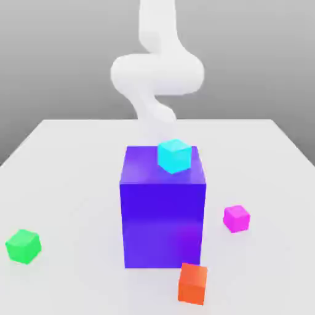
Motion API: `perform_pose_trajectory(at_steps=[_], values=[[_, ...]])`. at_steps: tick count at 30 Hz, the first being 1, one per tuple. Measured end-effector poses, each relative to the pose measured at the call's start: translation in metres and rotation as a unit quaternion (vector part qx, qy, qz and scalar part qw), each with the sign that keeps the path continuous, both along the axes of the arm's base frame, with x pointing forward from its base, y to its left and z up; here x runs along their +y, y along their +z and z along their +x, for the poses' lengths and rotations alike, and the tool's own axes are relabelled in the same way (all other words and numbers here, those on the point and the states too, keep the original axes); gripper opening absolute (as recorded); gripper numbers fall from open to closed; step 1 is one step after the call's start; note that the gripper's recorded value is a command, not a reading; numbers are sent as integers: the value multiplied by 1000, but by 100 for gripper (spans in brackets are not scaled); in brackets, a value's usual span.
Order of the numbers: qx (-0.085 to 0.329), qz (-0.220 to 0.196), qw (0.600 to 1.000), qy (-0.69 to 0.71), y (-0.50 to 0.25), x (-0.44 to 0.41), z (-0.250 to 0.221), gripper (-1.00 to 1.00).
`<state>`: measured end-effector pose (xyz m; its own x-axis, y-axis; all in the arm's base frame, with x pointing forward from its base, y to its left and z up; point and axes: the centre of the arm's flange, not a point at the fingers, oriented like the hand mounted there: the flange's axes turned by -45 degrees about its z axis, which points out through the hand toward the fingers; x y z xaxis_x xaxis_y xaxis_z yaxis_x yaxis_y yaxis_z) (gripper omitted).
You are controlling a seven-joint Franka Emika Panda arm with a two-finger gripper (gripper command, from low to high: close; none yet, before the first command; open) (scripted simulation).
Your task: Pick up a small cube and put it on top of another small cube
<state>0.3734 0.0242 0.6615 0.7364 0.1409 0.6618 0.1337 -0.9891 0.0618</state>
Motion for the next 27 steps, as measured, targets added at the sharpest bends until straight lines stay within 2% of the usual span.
perform_pose_trajectory(at_steps=[5, 11, 17, 24, 27], values=[[66, -78, 982, 157, -108, 58, 31, 0], [128, -159, 917, 342, -235, 123, 20, 0], [175, -227, 806, 518, -351, 168, -33, 0], [210, -280, 631, 693, -460, 181, -126, 0], [212, -285, 609, 710, -486, 181, -136, 0]])
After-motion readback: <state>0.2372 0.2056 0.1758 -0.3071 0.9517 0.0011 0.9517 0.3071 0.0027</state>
